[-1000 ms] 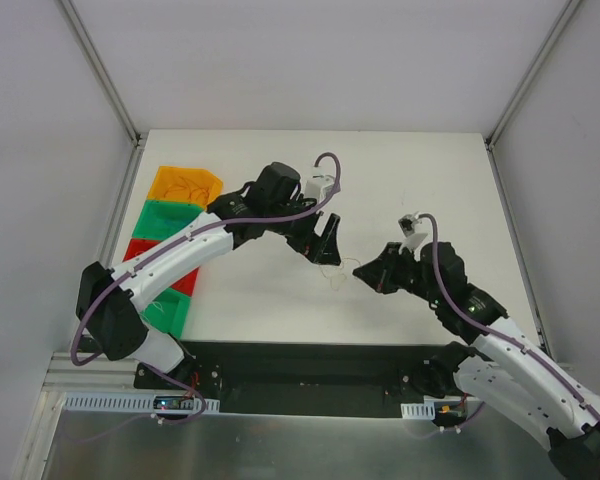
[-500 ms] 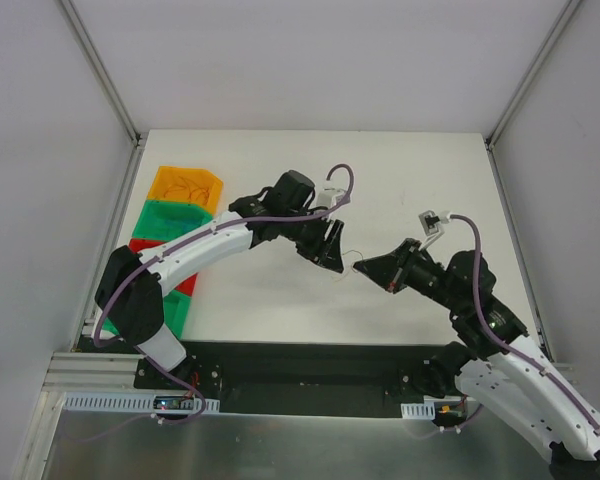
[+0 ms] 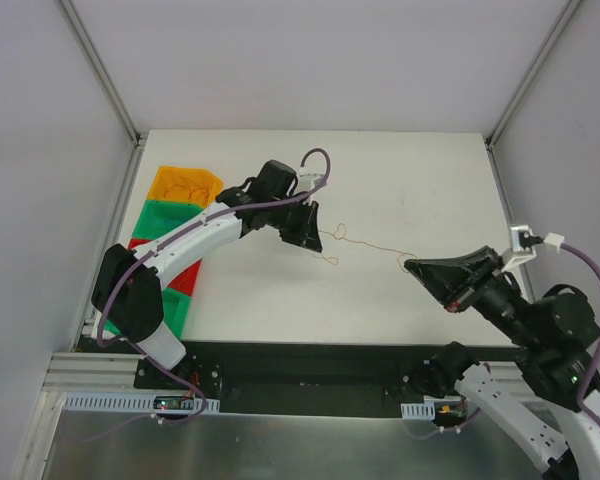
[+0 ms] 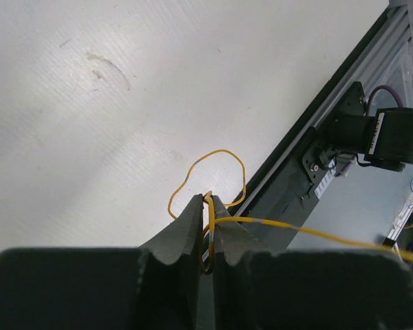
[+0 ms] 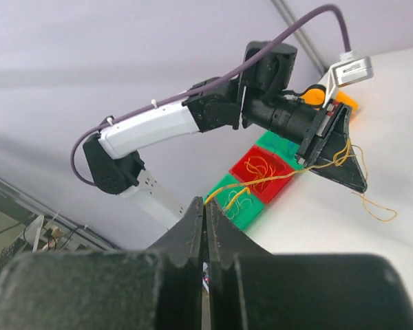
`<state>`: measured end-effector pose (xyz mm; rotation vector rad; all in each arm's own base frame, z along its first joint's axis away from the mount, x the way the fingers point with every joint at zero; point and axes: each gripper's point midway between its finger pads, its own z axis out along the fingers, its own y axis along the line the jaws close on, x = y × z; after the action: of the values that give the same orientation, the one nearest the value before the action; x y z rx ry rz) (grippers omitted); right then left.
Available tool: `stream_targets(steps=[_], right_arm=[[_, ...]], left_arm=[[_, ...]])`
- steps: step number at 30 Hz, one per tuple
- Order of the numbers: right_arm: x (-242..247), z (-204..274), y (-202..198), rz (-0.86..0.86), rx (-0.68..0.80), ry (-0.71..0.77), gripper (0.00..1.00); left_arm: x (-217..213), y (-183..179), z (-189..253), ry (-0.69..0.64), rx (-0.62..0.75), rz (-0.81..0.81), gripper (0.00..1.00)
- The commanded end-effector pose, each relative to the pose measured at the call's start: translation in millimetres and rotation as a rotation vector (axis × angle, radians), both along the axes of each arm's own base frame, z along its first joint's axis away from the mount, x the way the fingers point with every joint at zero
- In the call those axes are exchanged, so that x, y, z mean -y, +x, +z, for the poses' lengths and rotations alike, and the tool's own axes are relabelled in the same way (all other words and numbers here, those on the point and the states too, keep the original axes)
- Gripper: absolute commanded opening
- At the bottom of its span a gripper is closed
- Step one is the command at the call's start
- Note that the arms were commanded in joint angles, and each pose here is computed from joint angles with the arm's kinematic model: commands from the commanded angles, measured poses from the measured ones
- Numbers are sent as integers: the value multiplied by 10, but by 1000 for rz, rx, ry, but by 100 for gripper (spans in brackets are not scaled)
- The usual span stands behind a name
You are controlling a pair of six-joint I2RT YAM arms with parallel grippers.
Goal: Untangle the cables
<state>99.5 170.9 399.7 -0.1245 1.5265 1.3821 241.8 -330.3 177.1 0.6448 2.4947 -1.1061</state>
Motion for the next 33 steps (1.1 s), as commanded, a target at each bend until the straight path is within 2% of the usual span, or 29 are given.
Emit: stream_targets(steps=[1,11,18,23,25,30,33], right_arm=[[261,-9,-36,-110,21,-38,0],[647,-283,51,-310,-43,-142,0],[462,-611,198,-278,-126,-181,0],[163,-1173,385,-207,-297,-305,1],[22,-1439,442,-160,-369,-369,5],[-147,-1860,566,-104,-448,-501,24],[-234,-1863,681,-102,-424,-500,42]], left_arm=[[-50,63,191,-38,5,31,4],[-166,198,236,-60,-12,74,0],[-64,92,348,-141,-36,-3,0],[-13,22,468,-196,-16,-47,0],[0,-4,490,-205,-7,-60,0],[88,-122,526,-241,-30,-125,0],[138,-198,537,-255,-43,-156,0]])
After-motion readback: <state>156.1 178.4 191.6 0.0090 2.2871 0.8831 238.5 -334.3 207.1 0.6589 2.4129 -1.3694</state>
